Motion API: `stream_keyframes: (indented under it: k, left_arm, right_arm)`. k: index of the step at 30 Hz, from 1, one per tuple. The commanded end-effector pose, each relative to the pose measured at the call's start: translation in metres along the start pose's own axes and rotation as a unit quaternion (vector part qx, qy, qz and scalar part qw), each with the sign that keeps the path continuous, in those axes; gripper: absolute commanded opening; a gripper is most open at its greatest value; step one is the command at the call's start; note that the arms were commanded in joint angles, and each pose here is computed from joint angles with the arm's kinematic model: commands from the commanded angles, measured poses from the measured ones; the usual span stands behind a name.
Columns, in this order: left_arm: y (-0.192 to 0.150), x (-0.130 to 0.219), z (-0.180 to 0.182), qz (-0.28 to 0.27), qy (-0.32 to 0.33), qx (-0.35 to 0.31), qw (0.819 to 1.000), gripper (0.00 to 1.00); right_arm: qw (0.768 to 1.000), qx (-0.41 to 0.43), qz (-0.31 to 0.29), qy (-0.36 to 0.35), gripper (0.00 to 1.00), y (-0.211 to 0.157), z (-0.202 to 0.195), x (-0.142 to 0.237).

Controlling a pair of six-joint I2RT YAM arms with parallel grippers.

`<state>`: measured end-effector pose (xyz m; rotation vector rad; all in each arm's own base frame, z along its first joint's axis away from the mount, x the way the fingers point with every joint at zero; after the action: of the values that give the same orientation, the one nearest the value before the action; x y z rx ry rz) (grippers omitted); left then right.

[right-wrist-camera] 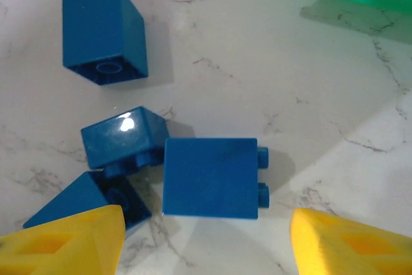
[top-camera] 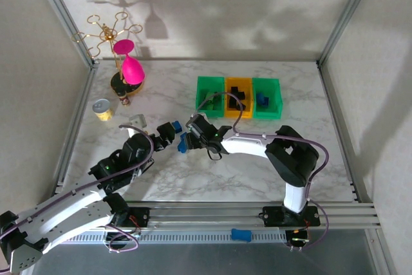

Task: Sort the legos into containers by color
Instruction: Pick up the lego from the center of the table, then place the lego in the container.

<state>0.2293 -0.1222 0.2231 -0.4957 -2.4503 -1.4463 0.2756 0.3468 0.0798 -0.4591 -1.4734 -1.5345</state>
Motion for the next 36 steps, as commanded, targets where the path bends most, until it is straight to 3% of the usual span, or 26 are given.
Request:
stream_keyframes:
  k: [1,8,18,25,36]
  left_arm:
    - [0.002,0.002,0.011,-0.01,0.019,0.005,1.0,1.0]
    - [0.002,0.002,0.012,-0.013,0.017,0.005,1.0,1.0]
    - [-0.001,-0.001,0.009,-0.006,0.01,0.006,1.0,1.0]
    - [-0.002,-0.003,0.006,-0.003,0.007,0.005,1.0,0.99]
    - [0.002,-0.004,-0.009,0.004,-0.023,0.005,1.0,1.0]
  right_arm:
    - [1.0,-0.003,-0.002,-0.022,0.69,0.01,-0.008,-0.009]
    - [1.0,0.011,0.012,-0.019,0.68,0.012,-0.005,-0.026]
    - [1.0,0.01,0.017,-0.021,0.52,0.011,-0.012,-0.027]
    - [1.0,0.006,0.01,-0.015,0.43,0.016,-0.012,-0.015]
    - [0.999,-0.032,-0.019,-0.009,0.41,0.029,-0.037,0.039]
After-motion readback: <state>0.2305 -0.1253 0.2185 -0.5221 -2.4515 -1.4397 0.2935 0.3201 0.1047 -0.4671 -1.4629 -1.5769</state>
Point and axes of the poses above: each hand's point on the last joint's axis, 136 mm out from that joint toward the fingers, its own x axis back along the fingers, its own z axis along the line the jaws close on, y = z × x, the point moved 3 cm from there along x, back along the fingers, and after that the axes turned 5 degrees about -x, right-handed, at the moved point
